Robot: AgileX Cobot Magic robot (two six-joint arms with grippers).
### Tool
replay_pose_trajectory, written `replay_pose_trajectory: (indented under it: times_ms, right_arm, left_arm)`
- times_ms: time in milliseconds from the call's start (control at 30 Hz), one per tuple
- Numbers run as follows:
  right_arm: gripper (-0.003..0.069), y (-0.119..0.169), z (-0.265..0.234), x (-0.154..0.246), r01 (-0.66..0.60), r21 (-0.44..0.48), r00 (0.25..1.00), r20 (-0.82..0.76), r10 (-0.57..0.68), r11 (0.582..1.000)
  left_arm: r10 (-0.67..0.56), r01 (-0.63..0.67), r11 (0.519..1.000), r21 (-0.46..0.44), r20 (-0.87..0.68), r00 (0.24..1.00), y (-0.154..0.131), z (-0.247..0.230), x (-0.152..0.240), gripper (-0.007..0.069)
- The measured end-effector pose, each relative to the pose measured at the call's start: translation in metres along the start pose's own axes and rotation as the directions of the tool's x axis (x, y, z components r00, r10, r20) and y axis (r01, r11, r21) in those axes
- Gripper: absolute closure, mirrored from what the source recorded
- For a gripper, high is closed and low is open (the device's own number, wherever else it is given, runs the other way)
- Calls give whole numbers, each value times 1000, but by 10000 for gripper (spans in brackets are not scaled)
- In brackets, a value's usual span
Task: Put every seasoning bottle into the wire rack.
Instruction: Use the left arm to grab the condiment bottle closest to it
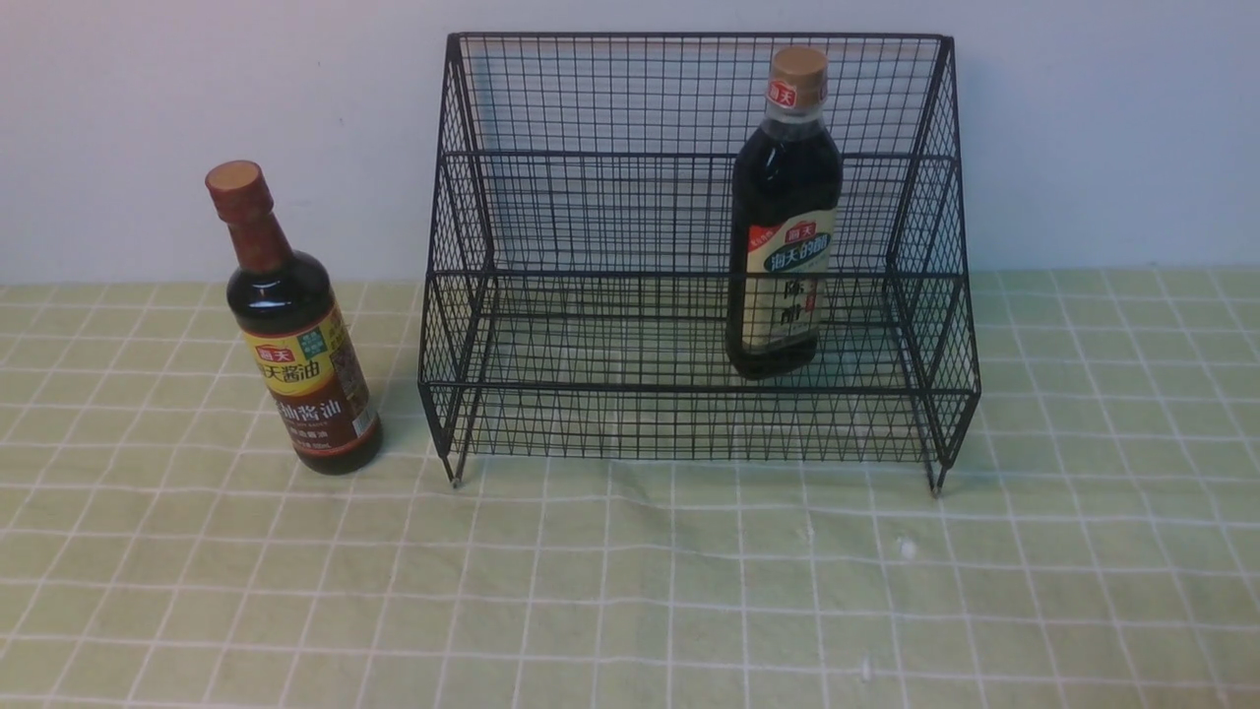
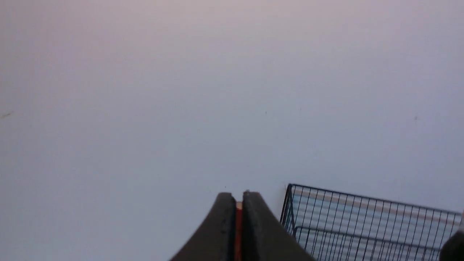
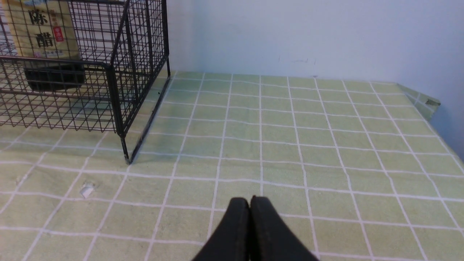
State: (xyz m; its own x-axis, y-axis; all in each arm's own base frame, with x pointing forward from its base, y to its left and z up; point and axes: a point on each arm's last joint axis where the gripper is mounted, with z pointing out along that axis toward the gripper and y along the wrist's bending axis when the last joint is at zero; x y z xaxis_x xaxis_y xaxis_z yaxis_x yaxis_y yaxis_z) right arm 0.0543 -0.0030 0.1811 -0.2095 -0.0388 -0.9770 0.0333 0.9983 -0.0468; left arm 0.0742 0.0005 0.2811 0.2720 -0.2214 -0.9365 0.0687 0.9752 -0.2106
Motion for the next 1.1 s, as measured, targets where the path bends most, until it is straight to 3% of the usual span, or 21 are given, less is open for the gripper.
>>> replay_pose_trajectory:
  times_ms: [167, 400, 600, 1100]
  right_arm:
    - [673, 0, 0, 0, 0, 0, 1000, 0, 0, 1000]
    - [673, 0, 0, 0, 0, 0, 1000, 0, 0, 1000]
    - [673, 0, 0, 0, 0, 0, 1000, 0, 0, 1000]
    - [673, 0, 0, 0, 0, 0, 1000, 0, 0, 1000]
  left_arm:
    - [69, -69, 998, 3, -130, 989, -8, 50, -13, 489]
    - [79, -82, 997, -6, -228, 971, -16, 122, -20, 226]
    - [77, -84, 996, -12, -280, 957, -19, 173, -13, 60]
    - [79, -108, 993, -37, -455, 887, -9, 250, 64, 41]
